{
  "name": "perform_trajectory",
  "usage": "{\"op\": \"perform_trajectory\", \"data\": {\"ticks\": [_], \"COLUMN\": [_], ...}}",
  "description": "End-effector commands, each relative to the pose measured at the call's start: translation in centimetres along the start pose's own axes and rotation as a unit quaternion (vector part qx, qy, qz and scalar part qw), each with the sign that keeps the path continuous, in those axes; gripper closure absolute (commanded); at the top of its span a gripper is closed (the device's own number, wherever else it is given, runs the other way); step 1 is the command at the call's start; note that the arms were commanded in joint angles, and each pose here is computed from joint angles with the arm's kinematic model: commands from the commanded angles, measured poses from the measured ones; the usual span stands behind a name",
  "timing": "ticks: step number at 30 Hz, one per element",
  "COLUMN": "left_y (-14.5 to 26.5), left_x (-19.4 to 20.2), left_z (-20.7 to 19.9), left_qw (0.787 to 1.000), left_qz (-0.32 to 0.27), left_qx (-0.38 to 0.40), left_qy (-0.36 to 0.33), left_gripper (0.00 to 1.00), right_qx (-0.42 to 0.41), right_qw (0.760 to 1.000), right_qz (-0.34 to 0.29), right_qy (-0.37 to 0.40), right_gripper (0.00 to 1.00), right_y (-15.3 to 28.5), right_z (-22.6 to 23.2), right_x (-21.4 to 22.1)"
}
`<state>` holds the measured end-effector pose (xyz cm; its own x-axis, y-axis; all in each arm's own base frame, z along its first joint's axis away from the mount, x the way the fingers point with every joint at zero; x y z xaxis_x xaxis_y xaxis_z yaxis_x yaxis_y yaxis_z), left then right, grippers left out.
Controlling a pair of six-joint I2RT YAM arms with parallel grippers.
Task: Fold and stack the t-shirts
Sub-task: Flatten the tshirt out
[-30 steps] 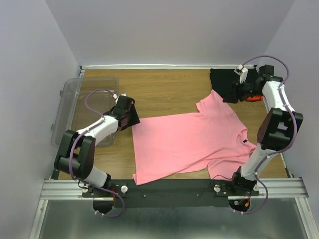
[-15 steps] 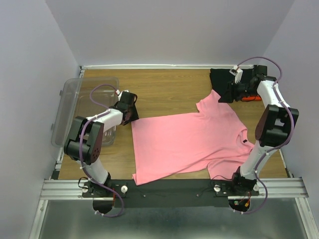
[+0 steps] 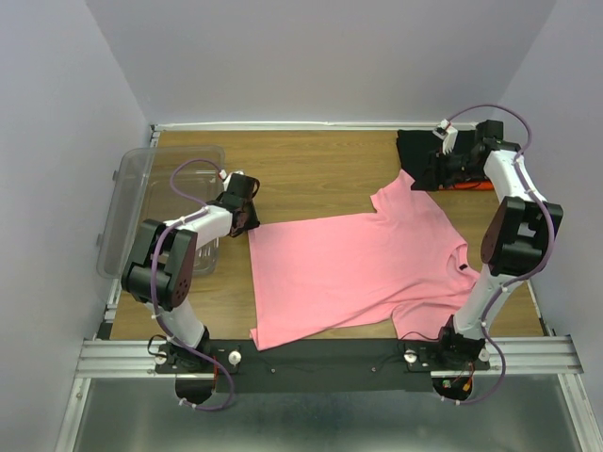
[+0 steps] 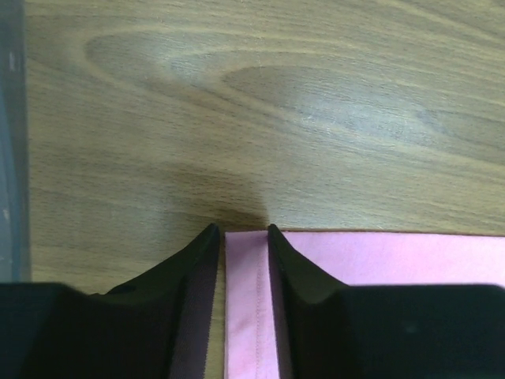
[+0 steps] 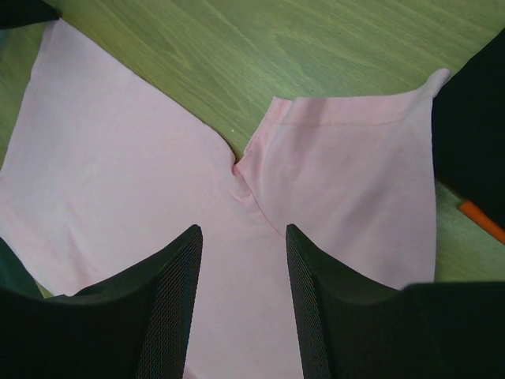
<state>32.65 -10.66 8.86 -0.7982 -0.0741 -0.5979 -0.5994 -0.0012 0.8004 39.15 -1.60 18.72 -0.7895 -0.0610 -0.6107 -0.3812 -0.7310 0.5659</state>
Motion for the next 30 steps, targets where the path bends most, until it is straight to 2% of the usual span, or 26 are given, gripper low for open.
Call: {"op": "perform_trajectory", "data": {"ticks": [1, 4, 8, 12, 14, 19, 25, 30], "left_y": [-0.8, -0.9, -0.5, -0.2, 0.1, 1.4, 3.1, 4.6], "left_x": [1.3, 1.6, 1.7, 1.4, 1.1, -0.6, -2.2, -1.3], "left_z": [0.3, 0.2, 0.1, -0.1, -0.2, -0.2, -0.4, -0.1], "left_qw": [1.000, 0.999, 1.000, 1.000, 1.000, 1.000, 1.000, 0.999], "left_qz": [0.024, 0.030, 0.026, 0.022, 0.018, -0.005, -0.024, -0.028], "left_qx": [-0.011, -0.008, -0.001, 0.008, 0.012, 0.008, 0.015, 0.028], "left_qy": [-0.008, -0.010, -0.013, -0.012, -0.014, -0.016, -0.013, -0.009], "left_gripper": [0.63, 0.63, 0.78, 0.79, 0.78, 0.64, 0.63, 0.63], "right_qx": [-0.006, 0.000, 0.012, 0.018, 0.019, 0.017, 0.019, 0.019], "right_qw": [1.000, 1.000, 1.000, 1.000, 1.000, 1.000, 1.000, 1.000], "right_qz": [-0.009, -0.009, -0.008, -0.006, -0.006, -0.002, 0.003, 0.003], "right_qy": [0.006, 0.008, 0.010, 0.010, 0.014, 0.012, 0.012, 0.013], "right_gripper": [0.46, 0.46, 0.46, 0.46, 0.46, 0.46, 0.46, 0.46], "right_y": [-0.3, -0.2, -0.2, -0.6, -0.9, -1.3, -1.4, -1.4], "right_z": [0.1, 0.1, -0.2, -0.5, -0.4, -0.3, -0.2, -0.2], "right_x": [-0.9, -1.0, -1.6, -2.2, -2.5, -2.4, -2.1, -2.0]}}
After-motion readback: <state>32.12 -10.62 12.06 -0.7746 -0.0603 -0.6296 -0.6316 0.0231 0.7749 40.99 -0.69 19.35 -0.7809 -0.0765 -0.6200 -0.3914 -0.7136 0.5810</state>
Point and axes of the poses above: each gripper's point midway between its finger pads, its own y axis back along the fingers, its own z axis along the line the jaws close on, x = y × z, the point moved 8 cm from there along y, back along the fingers, and after that the axes turned 11 degrees about -y, right-handed, at the moved point
